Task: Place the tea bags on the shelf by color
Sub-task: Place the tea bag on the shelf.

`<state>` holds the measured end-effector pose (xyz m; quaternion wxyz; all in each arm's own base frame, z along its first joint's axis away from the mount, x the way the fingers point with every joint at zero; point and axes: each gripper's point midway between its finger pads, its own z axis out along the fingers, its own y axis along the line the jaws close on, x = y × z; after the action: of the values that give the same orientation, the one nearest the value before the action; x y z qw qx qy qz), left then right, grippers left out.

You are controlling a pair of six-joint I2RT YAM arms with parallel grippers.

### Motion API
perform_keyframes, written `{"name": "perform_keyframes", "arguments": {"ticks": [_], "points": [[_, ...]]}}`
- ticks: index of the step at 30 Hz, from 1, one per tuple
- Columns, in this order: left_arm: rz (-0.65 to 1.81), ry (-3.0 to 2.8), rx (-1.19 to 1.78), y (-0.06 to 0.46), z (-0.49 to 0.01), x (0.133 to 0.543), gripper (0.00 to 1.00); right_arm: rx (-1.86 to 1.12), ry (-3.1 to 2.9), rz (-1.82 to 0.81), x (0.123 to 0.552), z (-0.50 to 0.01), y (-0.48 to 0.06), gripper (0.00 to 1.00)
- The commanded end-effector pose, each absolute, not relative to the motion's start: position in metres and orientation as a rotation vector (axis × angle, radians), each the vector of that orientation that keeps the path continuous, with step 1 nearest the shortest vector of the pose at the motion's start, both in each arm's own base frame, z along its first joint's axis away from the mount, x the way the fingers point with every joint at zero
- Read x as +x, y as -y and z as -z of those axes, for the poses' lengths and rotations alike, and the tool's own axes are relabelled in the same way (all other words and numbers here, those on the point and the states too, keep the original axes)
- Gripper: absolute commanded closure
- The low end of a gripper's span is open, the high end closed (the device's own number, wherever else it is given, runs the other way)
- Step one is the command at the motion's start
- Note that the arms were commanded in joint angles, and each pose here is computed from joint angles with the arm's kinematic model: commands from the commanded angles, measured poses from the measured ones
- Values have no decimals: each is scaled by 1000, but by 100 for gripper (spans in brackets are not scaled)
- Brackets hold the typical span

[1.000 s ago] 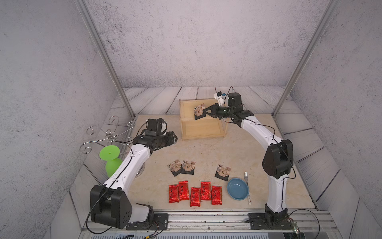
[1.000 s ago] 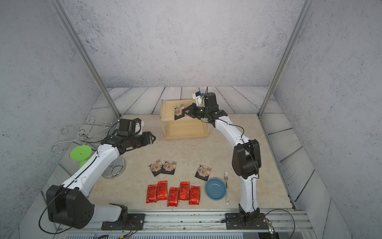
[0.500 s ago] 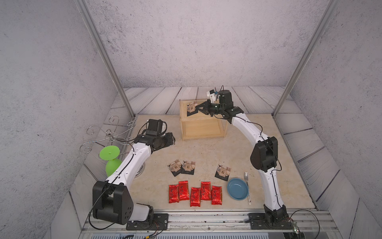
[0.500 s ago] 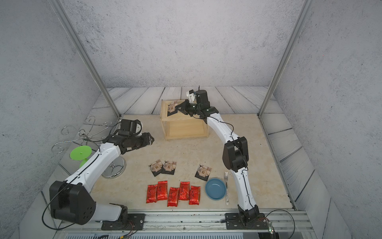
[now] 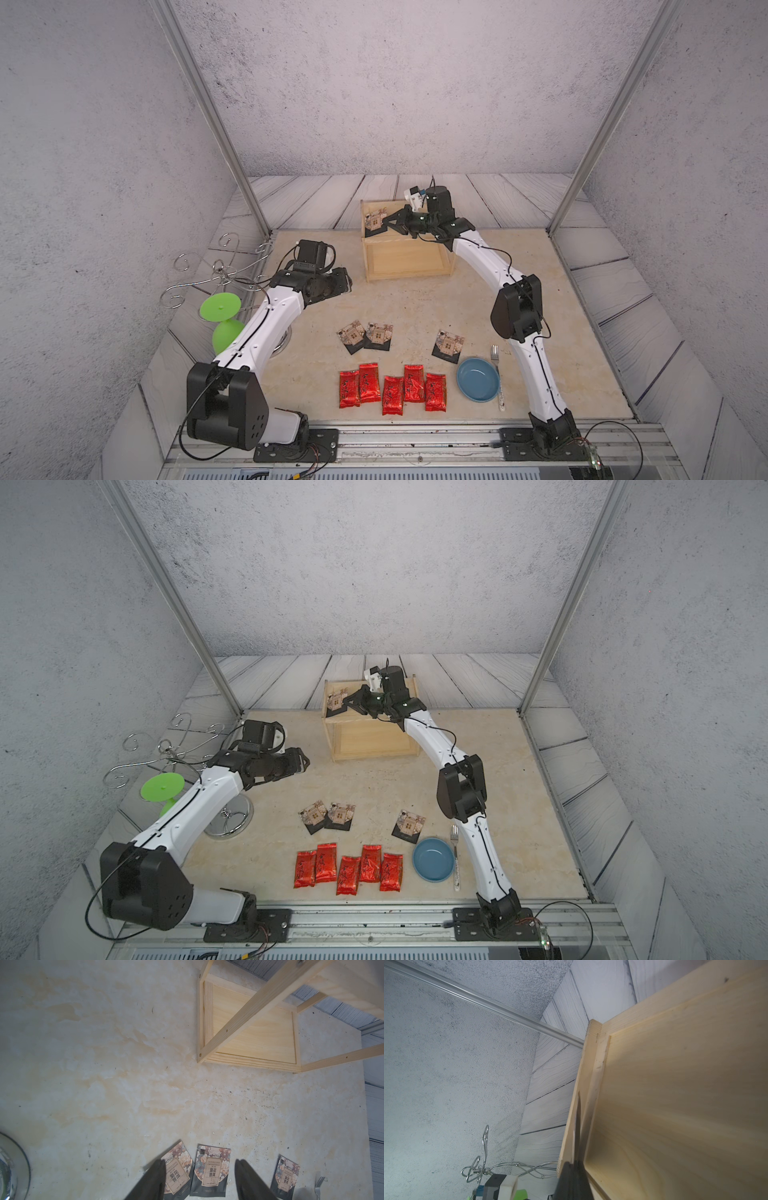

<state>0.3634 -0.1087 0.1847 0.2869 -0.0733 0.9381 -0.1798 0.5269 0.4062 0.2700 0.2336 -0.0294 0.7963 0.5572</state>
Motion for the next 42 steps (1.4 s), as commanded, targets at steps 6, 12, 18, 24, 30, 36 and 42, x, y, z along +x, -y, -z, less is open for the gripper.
{"name": "perform_keyframes", "arguments": {"ticks": [6, 12, 18, 24, 30, 36, 42], "points": [[494, -2548, -183, 109, -174, 361, 41, -85, -2220, -1380, 538, -254, -399, 84], [496, -2546, -178, 109, -176, 361, 41, -114, -2233, -1280, 541, -248, -396, 78], [505, -2546, -176, 110, -176, 360, 41, -142, -2244, -1249, 538, -243, -401, 76], [508, -2545, -179, 110, -176, 359, 41, -159, -2242, -1230, 536, -244, -404, 75], [511, -2540, -177, 110, -177, 359, 41, -173, -2250, -1192, 535, -242, -402, 73], [518, -2535, -176, 110, -179, 358, 41, -178, -2258, -1121, 540, -244, -388, 61], [543, -2540, -174, 113, -178, 356, 41, -245, -2211, -1092, 529, -281, -374, 57]]}}
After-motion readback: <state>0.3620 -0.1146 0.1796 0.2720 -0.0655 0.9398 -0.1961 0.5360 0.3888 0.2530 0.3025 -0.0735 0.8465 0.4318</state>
